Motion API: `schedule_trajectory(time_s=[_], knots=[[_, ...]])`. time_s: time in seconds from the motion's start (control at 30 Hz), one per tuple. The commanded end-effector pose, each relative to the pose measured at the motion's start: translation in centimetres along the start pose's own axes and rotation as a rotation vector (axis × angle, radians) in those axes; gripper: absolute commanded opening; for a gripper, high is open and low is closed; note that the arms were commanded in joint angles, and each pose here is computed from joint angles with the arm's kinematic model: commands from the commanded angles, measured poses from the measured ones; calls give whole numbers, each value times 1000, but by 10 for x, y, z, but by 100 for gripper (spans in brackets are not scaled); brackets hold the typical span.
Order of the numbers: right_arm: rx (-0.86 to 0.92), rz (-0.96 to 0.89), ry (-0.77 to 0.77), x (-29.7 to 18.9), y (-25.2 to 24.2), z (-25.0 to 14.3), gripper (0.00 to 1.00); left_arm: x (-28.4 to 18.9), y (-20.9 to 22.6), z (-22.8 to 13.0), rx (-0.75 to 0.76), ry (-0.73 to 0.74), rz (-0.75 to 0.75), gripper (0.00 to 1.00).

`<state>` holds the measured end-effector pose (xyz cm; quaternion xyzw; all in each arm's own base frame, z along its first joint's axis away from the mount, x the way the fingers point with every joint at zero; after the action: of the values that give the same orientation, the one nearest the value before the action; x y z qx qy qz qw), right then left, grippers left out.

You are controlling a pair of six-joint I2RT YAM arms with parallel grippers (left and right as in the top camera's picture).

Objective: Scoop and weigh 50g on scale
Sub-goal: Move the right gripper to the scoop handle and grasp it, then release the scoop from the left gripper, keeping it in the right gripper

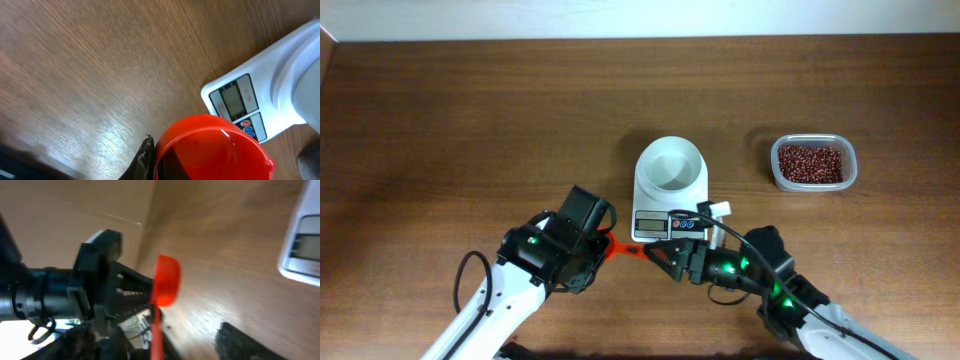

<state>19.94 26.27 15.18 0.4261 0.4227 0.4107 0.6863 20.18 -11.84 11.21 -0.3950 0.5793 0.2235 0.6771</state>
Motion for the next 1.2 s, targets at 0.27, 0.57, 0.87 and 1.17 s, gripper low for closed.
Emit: schedule_trajectory(time_s=[0.27, 0.57, 0.87, 1.17], knots=[[-5, 29, 50, 12, 5, -11, 43, -1, -1, -18, 52, 34, -8, 0], [14, 50, 74, 12, 9, -15, 36, -1, -1, -19, 52, 38, -8, 0], [14, 60, 98, 11, 11, -19, 31, -1, -2, -20, 52, 43, -12, 0], [14, 64, 108, 11, 12, -20, 28, -1, -4, -29, 125, 16, -16, 0]])
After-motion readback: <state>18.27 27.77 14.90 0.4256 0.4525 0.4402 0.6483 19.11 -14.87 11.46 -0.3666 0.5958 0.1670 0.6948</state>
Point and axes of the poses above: each gripper's point midway between its finger pads, its own x axis out along the fingers, its own y axis along the line the jaws close on, z = x × y, the point moved 1 cm from there along -x, back along the fingers, and after that the axes turned 3 degrees about x, right-handed, at the moved point
